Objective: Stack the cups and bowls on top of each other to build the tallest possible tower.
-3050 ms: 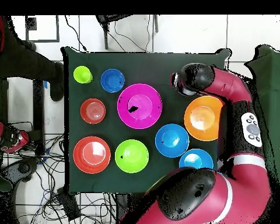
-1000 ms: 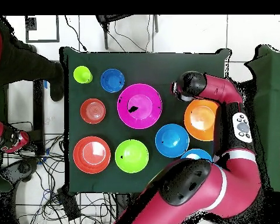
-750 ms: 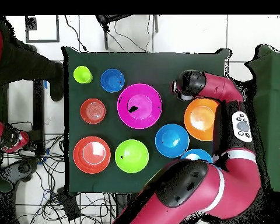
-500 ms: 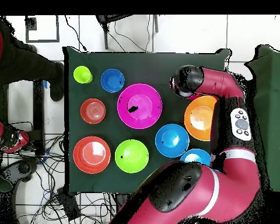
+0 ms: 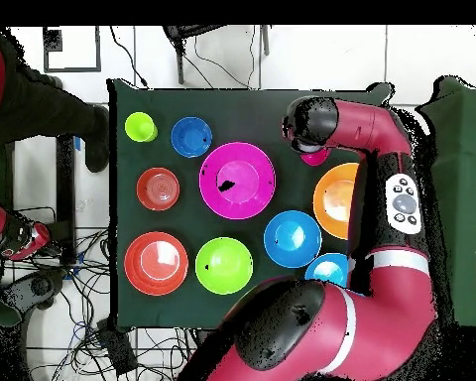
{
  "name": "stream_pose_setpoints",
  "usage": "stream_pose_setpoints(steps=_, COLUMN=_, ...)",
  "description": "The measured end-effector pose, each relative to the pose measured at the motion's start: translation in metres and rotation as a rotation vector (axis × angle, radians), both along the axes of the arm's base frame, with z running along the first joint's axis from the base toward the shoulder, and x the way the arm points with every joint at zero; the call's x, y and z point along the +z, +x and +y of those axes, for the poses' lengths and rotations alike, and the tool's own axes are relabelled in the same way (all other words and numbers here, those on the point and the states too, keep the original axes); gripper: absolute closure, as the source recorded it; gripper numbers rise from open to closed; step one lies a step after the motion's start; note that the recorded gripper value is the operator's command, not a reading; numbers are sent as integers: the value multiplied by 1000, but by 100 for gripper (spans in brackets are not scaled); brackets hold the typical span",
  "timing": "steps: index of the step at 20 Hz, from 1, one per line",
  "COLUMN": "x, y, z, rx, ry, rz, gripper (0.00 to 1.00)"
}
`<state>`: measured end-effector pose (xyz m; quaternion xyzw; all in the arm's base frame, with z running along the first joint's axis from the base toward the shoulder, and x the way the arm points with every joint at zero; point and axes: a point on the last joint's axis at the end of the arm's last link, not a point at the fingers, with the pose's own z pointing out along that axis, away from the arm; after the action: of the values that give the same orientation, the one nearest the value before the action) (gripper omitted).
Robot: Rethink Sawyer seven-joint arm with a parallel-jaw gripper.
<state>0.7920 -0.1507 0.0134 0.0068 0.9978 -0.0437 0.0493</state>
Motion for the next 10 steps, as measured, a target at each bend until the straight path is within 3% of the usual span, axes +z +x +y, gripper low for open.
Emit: stream_pose_setpoints(steps=10, x=2, y=0, z=-9, rx=-11, ry=-4, rz=-4, gripper=0)
